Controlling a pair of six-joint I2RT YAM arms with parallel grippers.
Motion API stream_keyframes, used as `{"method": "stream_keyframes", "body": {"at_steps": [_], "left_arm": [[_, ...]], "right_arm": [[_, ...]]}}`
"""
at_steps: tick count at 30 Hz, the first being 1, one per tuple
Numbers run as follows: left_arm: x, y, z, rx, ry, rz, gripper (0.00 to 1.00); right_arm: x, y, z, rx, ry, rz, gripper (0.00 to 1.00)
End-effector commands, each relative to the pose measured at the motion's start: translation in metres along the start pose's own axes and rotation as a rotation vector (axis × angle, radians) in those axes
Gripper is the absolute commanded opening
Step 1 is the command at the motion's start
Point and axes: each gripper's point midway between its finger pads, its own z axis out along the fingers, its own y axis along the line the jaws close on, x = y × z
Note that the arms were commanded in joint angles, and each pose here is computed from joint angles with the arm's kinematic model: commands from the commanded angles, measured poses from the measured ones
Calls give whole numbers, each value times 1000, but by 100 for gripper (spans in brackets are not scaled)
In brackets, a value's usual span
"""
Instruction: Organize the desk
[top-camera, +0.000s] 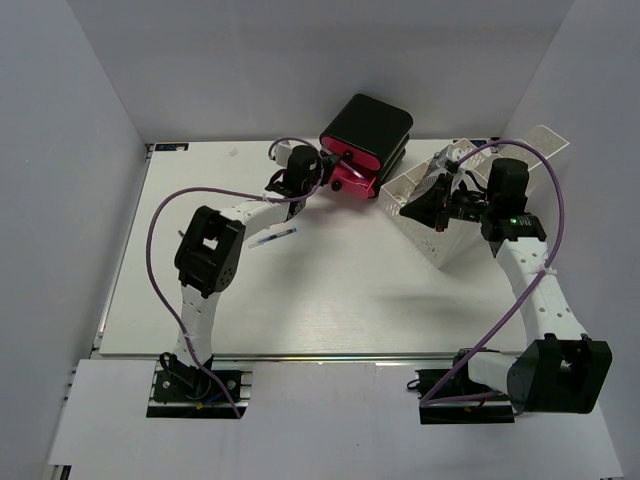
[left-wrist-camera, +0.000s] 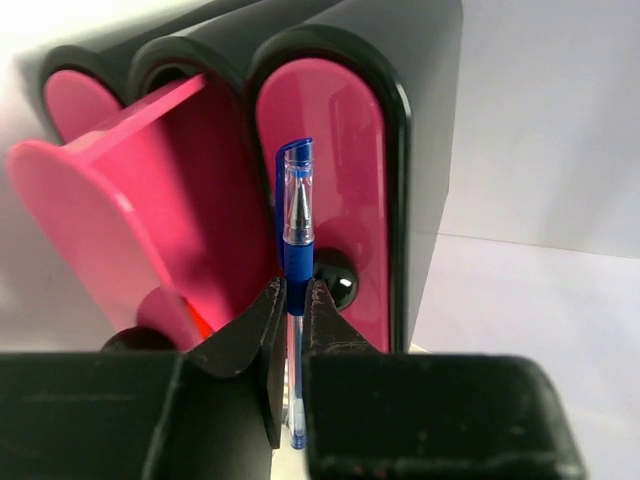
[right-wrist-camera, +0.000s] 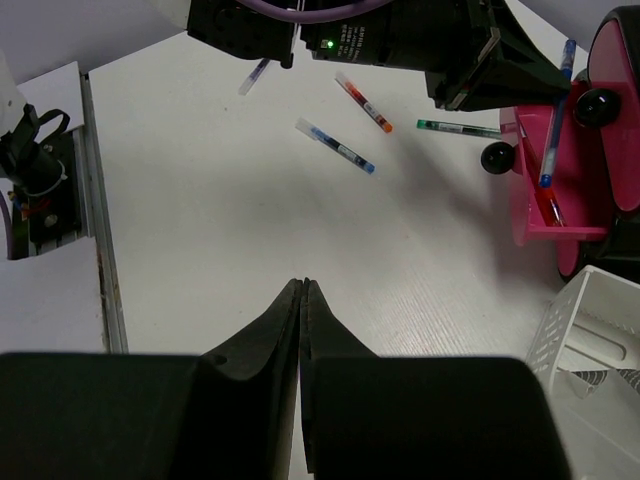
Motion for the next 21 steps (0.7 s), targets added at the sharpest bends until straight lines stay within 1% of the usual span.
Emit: {"method": "stream_keyframes", "body": {"at_steps": [1, 2, 6, 13, 16, 18, 21], "left_arm": [[-1, -19, 2, 30, -13, 5, 20], [0, -19, 4, 29, -13, 6, 22], [0, -15, 6, 15, -15, 9, 25], [-1, -11, 9, 4, -26, 5, 27], [0, -13, 11, 5, -21, 6, 37], [1, -12, 13, 4, -17, 6, 42], [2, -14, 12, 12, -12, 5, 45]], "right_arm": [[-6, 6, -2, -20, -22, -29, 5], [-6, -2, -9, 11, -26, -23, 5], [-8, -1, -10, 11, -31, -29, 5], [-7, -2, -13, 14, -33, -22, 5], [-7, -2, -13, 14, -34, -22, 5], [-7, -3, -13, 14, -34, -20, 5], [-7, -3, -14, 15, -36, -19, 5]]}}
